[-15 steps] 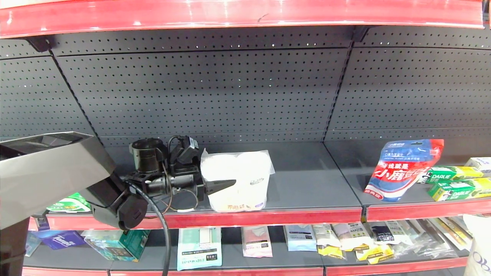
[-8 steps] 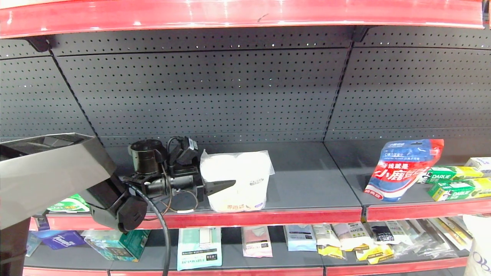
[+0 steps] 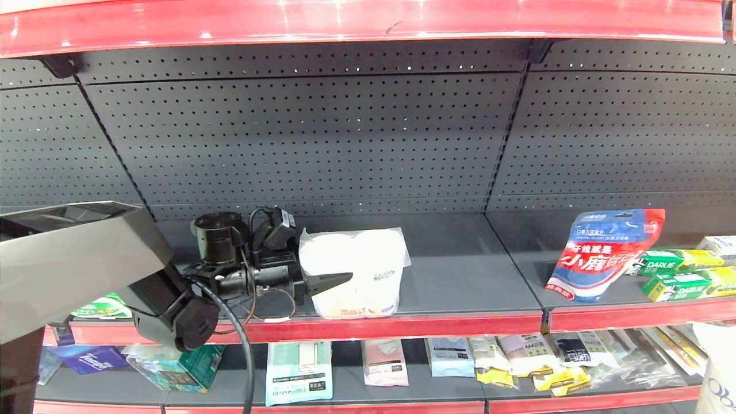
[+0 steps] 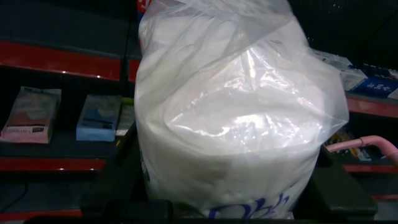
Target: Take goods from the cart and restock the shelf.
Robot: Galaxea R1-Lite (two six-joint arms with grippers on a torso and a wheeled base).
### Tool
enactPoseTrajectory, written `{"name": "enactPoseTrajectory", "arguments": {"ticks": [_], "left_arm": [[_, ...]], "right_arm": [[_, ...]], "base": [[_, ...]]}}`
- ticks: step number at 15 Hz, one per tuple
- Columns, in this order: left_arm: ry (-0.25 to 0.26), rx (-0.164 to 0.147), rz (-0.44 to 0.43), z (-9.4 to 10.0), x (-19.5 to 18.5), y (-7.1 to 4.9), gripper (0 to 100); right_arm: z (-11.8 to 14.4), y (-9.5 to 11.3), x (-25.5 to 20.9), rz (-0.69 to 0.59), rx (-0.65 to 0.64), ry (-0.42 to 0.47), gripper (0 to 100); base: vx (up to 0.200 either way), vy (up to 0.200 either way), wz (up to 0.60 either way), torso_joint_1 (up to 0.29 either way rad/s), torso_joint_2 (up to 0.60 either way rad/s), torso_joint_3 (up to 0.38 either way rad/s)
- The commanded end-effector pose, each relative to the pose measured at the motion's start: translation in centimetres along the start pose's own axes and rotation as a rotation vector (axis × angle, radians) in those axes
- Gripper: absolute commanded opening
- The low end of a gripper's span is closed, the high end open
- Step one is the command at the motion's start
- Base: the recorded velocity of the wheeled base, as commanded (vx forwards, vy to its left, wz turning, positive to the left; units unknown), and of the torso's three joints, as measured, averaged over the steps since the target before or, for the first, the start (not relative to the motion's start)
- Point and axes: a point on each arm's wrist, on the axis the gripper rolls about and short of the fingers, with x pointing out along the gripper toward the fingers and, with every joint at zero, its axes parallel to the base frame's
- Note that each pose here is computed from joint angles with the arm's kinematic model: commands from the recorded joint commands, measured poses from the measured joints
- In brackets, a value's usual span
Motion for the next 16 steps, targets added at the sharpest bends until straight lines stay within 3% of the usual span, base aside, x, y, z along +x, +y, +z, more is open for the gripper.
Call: {"name": "enactPoseTrajectory", "arguments": {"ticks": [1, 6, 8, 9, 13, 16], "left_arm": [[0.004, -0.005, 0.0, -0.18, 0.03, 0.02, 0], [0.003, 0.002, 0.011, -0.12, 0.14, 0.11, 0], [0.008, 0.004, 0.052, -0.09, 0.15, 0.23, 0], [0.005, 0.009, 0.054, -0.06, 0.13, 0.22, 100], [-0.004, -0.014, 0.041, 0.02, 0.11, 0.08, 100], [-0.023, -0.009, 0.039, 0.72, 0.11, 0.27, 100]], "right_arm": [[-0.01, 0.01, 0.03, 0.002, -0.001, 0.004, 0], [-0.14, 0.07, 0.1, 0.003, -0.002, 0.008, 0], [-0.2, 0.09, 0.1, 0.004, -0.002, 0.009, 0], [-0.2, 0.09, 0.1, 0.004, -0.002, 0.009, 0], [-0.22, 0.1, 0.12, 0.004, -0.002, 0.009, 0], [-0.24, 0.1, 0.12, 0.004, -0.002, 0.011, 0]], "base": [[0.0, 0.0, 0.0, 0.0, 0.0, 0.0], [0.0, 0.0, 0.0, 0.0, 0.0, 0.0], [0.0, 0.0, 0.0, 0.0, 0.0, 0.0], [0.0, 0.0, 0.0, 0.0, 0.0, 0.0], [0.0, 0.0, 0.0, 0.0, 0.0, 0.0], [0.0, 0.0, 0.0, 0.0, 0.0, 0.0]]}}
